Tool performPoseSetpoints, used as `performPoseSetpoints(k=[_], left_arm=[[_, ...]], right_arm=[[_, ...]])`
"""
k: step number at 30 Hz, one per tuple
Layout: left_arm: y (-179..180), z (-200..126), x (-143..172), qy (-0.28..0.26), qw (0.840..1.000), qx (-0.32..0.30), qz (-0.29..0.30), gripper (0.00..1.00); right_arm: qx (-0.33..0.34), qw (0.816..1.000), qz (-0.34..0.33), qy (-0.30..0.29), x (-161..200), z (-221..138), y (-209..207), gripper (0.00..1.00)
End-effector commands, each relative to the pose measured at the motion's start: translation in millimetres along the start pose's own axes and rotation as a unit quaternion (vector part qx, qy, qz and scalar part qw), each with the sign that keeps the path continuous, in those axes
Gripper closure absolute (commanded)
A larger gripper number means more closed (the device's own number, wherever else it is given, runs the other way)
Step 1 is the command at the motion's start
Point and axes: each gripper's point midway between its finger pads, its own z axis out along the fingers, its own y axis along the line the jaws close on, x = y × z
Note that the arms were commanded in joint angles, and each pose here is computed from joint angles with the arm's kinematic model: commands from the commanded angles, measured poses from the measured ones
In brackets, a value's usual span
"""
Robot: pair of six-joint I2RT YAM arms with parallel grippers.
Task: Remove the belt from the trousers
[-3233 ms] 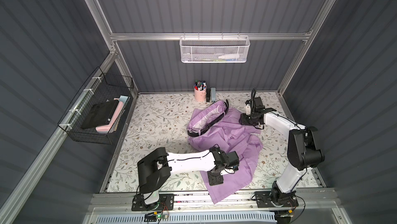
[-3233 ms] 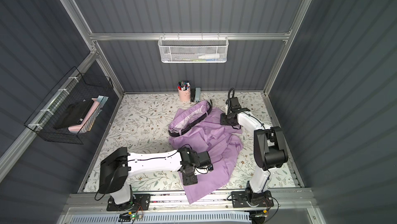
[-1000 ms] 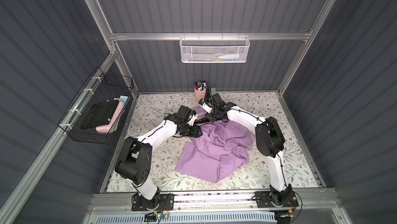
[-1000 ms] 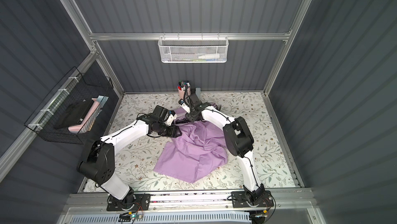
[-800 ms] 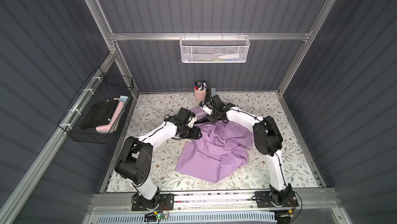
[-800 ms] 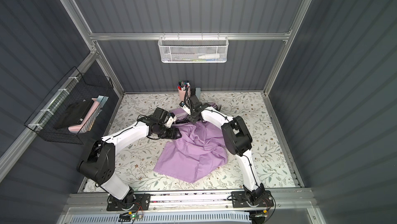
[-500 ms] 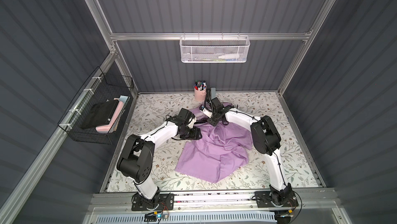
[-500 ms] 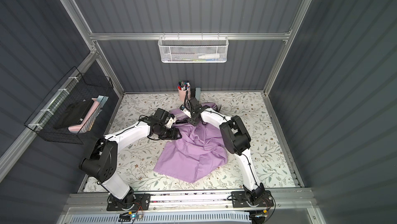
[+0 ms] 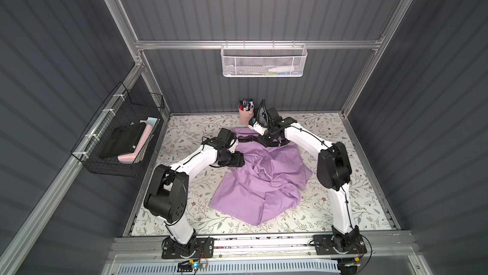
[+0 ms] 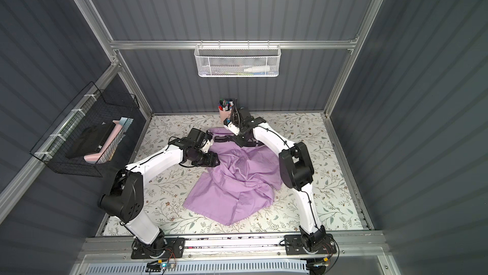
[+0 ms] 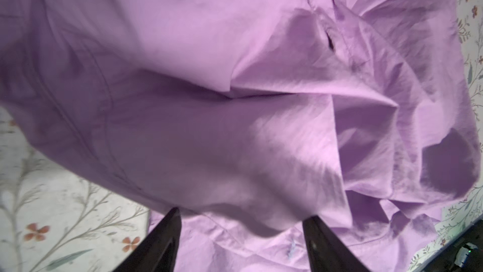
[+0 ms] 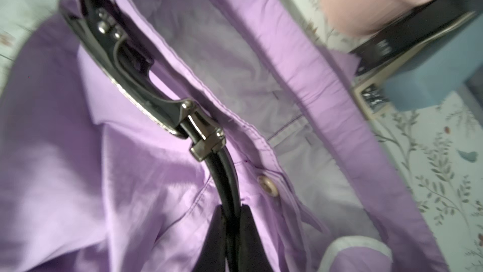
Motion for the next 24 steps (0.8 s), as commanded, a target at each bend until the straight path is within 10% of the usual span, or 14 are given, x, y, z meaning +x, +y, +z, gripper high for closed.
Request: performPoseSetpoints(k=[1, 8, 14, 24], left_arm=[[6.9, -46.7, -26.8, -0.062, 0.997, -0.027, 0.024, 0.24], [6.0, -103.1, -78.9, -0.199, 0.971, -0.057, 0.124, 0.12], [-13.4, -117.3, -98.9, -0.298, 0.904, -0.061, 0.3, 0.04], [-35.7, -92.6, -107.9, -0.301, 0.804, -0.053, 0.51, 0.01]], right_arm=[[-0.094, 0.991, 0.01, -0.098, -45.7, -77.0, 24.0, 1.0], [-0.191, 0.971, 0.047, -0.137, -50.6, -116.0, 43.6, 1.0], [-0.216, 0.968, 0.061, -0.115, -38.4, -121.8, 54.4, 1.0], [-0.248, 0.958, 0.084, -0.114, -29.2, -126.6, 57.4, 1.0]])
